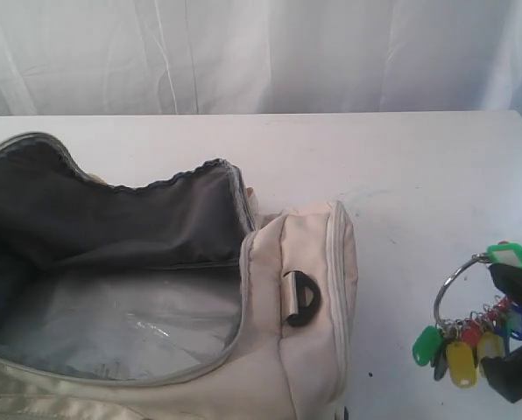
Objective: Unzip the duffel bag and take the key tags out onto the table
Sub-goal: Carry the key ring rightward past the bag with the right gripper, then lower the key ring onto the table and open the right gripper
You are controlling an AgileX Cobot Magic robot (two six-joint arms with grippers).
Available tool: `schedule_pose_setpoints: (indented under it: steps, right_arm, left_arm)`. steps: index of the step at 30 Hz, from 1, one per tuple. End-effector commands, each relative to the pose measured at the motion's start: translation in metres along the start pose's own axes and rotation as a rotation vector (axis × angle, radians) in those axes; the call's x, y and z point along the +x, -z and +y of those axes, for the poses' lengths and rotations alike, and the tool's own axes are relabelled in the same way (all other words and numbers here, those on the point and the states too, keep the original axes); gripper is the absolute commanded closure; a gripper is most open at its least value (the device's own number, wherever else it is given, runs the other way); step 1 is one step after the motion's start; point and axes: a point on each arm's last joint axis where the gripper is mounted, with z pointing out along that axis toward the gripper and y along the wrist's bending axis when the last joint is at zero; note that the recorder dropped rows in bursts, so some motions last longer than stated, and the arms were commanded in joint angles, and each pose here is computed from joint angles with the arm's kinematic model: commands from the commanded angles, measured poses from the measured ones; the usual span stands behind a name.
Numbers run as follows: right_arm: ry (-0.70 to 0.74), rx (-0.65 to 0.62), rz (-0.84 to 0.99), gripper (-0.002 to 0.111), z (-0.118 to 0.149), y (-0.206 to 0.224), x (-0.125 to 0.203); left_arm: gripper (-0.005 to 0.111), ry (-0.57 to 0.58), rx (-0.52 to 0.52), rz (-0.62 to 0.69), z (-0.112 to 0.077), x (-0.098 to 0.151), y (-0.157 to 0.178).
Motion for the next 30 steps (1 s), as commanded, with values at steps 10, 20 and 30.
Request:
schedule_pose_setpoints:
  steps: [10, 20, 30]
  right_arm:
    - [0.035, -0.081, 0.087, 0.108, 0.019, -0.032, 0.003]
    - [0.033, -0.131, 0.117, 0.108, 0.029, -0.047, 0.004]
    - [0.085, -0.126, 0.217, 0.108, 0.034, -0.063, 0.013]
  left_arm:
    - [0.041, 0.134, 0.156, -0.141, -0.011, -0.012, 0.008]
    - [0.045, 0.223, 0.208, -0.403, 0.003, -0.007, 0.057]
    - [0.045, 0.286, 0.246, -0.526, 0.017, 0.021, 0.098]
